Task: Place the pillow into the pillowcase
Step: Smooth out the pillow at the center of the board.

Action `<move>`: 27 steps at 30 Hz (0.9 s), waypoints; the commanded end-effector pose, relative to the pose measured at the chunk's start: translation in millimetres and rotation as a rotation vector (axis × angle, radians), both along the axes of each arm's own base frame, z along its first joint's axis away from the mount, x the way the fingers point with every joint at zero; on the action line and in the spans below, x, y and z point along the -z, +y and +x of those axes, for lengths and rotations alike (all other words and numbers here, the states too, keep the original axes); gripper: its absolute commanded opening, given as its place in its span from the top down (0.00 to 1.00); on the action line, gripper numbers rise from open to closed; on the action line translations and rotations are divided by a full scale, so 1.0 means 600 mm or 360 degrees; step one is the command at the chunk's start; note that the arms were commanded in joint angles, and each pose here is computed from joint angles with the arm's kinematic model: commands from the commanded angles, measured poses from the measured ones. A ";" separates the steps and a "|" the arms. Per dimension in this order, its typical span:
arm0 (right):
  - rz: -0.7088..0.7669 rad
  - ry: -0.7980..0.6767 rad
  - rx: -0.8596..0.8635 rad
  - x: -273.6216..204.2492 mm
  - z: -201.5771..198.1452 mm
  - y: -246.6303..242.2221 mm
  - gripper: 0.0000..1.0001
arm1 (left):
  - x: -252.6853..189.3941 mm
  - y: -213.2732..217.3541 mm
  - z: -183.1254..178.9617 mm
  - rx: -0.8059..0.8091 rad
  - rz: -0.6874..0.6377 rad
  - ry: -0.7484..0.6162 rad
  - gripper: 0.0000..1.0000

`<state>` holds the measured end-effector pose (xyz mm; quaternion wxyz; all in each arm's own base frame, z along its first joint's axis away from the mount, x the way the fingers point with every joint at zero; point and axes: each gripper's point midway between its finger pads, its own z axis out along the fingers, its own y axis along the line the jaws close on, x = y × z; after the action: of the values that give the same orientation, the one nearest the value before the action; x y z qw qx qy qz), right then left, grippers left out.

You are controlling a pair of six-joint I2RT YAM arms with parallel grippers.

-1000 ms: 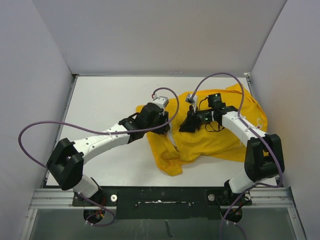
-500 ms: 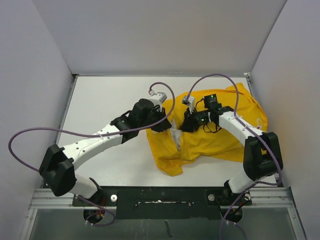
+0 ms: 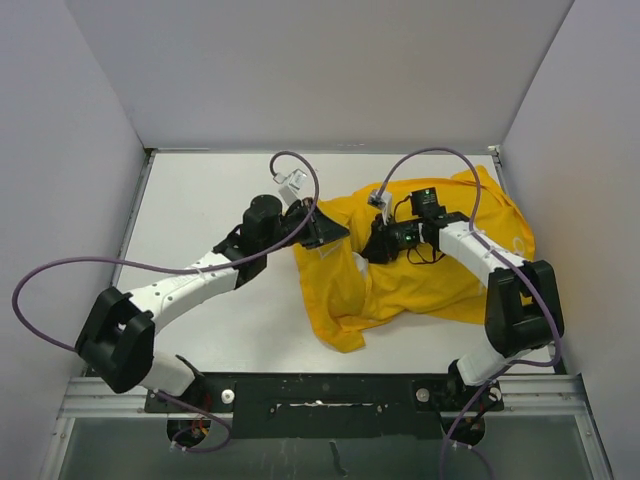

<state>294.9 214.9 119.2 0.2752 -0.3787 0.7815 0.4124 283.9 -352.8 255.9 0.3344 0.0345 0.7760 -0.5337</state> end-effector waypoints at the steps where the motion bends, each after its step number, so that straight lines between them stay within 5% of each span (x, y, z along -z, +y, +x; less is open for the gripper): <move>1: 0.0237 0.0009 -0.0116 -0.037 -0.011 0.013 0.83 | -0.070 -0.033 0.042 -0.0159 -0.0582 0.0012 1.00; 7: 0.0347 -0.0109 -0.0138 -0.090 -0.012 -0.013 0.74 | 0.042 -0.058 0.105 -0.0415 -0.0401 0.0204 0.99; 14: 0.0371 -0.0315 -0.0168 -0.138 -0.016 -0.053 0.63 | -0.024 -0.024 0.094 -0.0461 -0.0103 -0.0215 0.39; 17: 0.0395 -0.0431 -0.0275 -0.156 -0.036 -0.055 0.55 | -0.086 0.017 0.068 -0.0446 0.0005 -0.0498 0.22; 23: 0.0384 -0.0818 -0.0534 -0.173 -0.086 -0.060 0.26 | -0.101 0.126 -0.022 -0.0300 0.0437 -0.0887 0.18; 27: 0.0304 -0.1218 -0.0809 -0.156 -0.139 -0.070 0.01 | -0.014 0.163 -0.088 -0.0139 0.0518 -0.0786 0.16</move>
<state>249.1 174.8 204.0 0.4112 -0.5463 0.5924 0.4261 259.6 -278.1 347.2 0.5807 0.1063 0.6852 -0.4265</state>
